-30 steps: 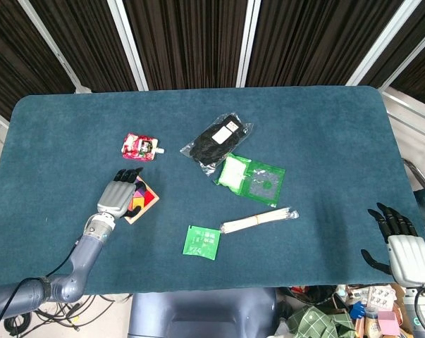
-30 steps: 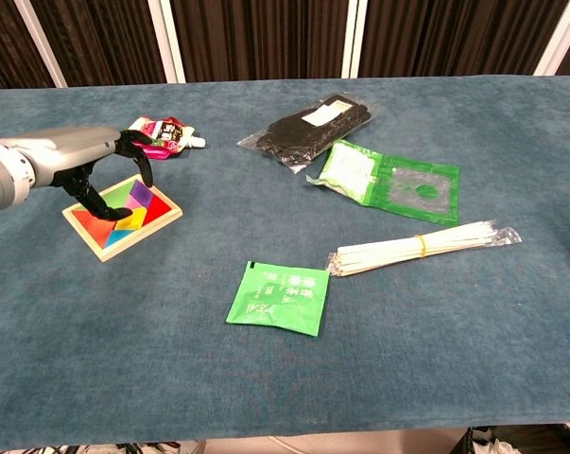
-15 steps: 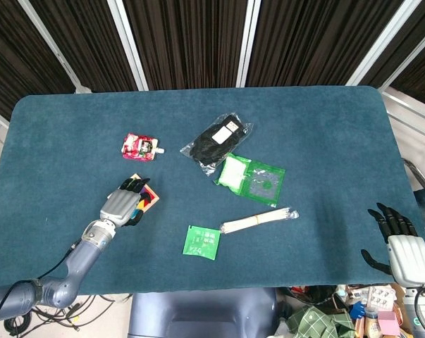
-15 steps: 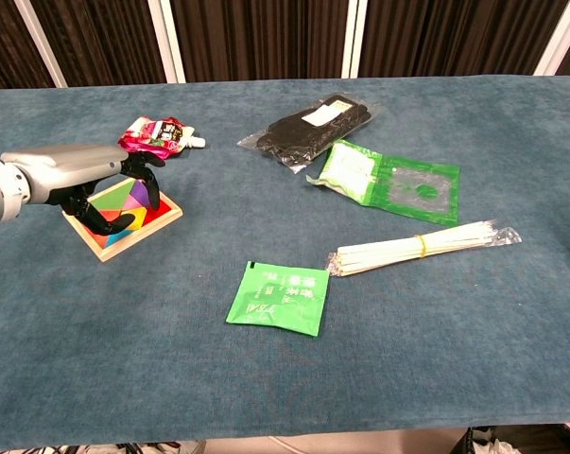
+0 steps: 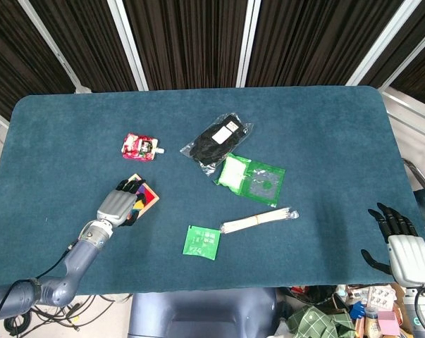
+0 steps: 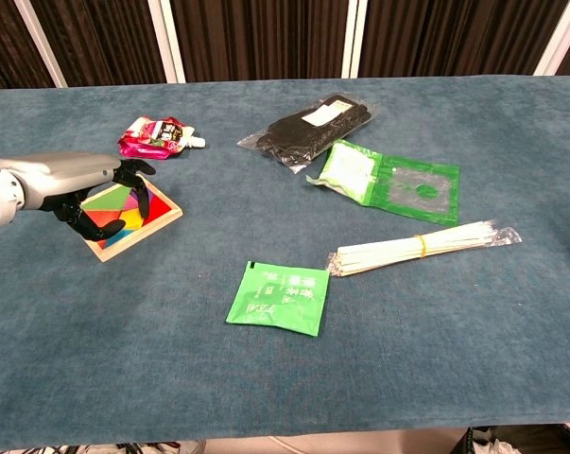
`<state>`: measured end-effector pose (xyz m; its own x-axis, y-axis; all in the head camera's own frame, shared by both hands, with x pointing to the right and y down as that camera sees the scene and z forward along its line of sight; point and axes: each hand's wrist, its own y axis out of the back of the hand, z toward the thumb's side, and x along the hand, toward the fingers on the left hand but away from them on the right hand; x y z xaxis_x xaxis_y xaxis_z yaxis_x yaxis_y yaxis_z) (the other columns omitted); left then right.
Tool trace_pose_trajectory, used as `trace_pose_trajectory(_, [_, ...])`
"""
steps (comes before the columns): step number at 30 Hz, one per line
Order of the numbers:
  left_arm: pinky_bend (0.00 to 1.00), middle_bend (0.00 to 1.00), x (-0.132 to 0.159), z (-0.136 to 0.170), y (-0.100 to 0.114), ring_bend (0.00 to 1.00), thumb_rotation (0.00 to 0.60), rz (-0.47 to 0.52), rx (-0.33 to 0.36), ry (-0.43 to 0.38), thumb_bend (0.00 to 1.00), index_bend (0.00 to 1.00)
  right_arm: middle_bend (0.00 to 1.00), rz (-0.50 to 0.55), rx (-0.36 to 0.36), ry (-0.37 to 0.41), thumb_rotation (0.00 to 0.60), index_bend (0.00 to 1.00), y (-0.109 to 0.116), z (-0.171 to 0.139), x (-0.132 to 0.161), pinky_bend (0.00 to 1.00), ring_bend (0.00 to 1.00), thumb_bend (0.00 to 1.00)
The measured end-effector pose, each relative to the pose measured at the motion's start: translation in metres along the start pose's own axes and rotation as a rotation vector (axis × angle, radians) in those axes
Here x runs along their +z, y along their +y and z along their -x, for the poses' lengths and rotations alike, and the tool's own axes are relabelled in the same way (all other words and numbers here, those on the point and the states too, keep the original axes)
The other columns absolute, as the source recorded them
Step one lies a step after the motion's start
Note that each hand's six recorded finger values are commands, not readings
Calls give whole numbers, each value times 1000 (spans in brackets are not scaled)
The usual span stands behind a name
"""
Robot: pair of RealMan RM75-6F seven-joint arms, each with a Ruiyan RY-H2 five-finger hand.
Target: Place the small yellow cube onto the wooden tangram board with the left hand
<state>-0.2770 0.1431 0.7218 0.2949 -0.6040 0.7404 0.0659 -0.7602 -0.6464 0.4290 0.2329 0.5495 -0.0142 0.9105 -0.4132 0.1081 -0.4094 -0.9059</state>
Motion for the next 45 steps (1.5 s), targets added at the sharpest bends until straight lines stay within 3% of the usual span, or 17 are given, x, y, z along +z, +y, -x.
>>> trace_pose_trajectory(12, [0,0,-7,1,-1,0,600,-8,-12,13,526,381,45,0,0,-1,600,147,0,0,0,129,75,169])
trace_pose_trajectory(17, [0,0,-5,1,9,0,600,25,22,9,523,350,46,0,0,-1,600,147,0,0,0,129,75,169])
trace_pose_trajectory(23, [0,0,7,8,38,0,600,86,99,-30,422,99,46,0,-1,-3,600,147,0,1,-1,129,75,169])
trace_pose_trajectory(26, [0,0,7,19,55,0,600,109,141,-39,333,61,46,1,-4,-5,600,147,1,1,-1,129,75,169])
trace_pose_trajectory(32, [0,0,-15,60,87,0,600,106,274,16,305,60,45,0,-7,1,600,147,2,0,0,129,75,168])
trace_pose_trajectory(37, [0,0,-45,115,108,0,600,61,397,104,304,55,46,-5,-14,13,600,147,3,0,2,129,75,169])
trace_pose_trajectory(40, [0,0,-63,151,113,0,600,19,449,151,304,47,46,-5,-20,20,600,147,4,0,3,129,75,168])
trace_pose_trajectory(45, [0,0,-80,200,103,0,600,-13,467,189,304,42,46,-4,-30,37,600,147,4,-1,5,129,75,168])
